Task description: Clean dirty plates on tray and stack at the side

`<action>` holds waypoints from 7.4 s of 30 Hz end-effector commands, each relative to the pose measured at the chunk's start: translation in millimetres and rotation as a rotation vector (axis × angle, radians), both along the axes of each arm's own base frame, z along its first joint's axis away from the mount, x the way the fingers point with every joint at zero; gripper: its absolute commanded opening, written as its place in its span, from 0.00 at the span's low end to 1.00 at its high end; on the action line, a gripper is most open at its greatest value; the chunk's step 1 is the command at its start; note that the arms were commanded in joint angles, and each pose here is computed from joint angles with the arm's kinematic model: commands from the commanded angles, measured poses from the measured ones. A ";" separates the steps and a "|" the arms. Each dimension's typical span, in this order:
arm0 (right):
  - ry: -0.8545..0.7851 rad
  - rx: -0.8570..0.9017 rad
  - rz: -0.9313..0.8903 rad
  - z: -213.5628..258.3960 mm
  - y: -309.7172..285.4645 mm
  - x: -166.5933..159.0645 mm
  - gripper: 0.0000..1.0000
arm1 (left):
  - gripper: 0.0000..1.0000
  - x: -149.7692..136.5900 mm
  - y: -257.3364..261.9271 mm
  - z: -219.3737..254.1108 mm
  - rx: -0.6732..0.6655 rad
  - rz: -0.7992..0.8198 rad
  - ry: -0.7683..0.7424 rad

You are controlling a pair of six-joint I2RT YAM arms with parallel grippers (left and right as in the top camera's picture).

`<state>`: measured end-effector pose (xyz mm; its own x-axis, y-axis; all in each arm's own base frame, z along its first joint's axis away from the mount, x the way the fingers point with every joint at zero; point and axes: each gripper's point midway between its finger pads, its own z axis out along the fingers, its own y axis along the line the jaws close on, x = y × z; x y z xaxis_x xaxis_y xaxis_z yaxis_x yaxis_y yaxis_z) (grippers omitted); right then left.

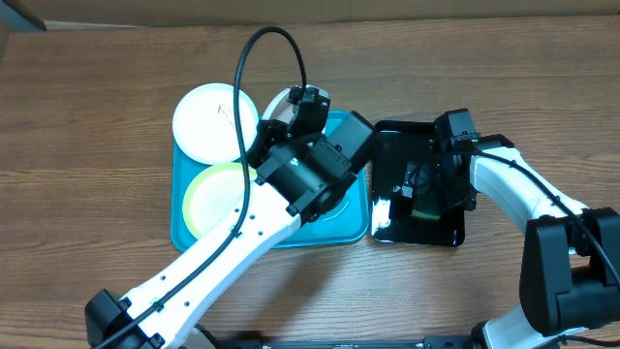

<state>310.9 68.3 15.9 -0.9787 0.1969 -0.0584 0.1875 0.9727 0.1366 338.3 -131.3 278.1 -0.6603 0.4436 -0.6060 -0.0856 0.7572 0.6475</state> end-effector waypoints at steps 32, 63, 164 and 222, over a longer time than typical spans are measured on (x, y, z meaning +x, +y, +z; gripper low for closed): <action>0.007 -0.010 -0.005 -3.2 -2.2 -1.3 1.00 | 0.04 33.2 20.1 -52.8 -0.519 0.026 0.269; 0.007 -0.010 -0.005 -3.2 -2.2 -1.3 1.00 | 0.04 -65.2 377.7 -156.6 -0.917 1.106 0.000; -0.042 0.013 -0.003 -1.4 2.4 10.8 1.00 | 0.32 -43.2 51.5 -252.8 -1.043 0.134 0.617; -0.059 -0.011 -0.055 -25.5 -4.3 3.6 1.00 | 0.25 -41.6 70.5 -278.9 -0.940 0.312 0.437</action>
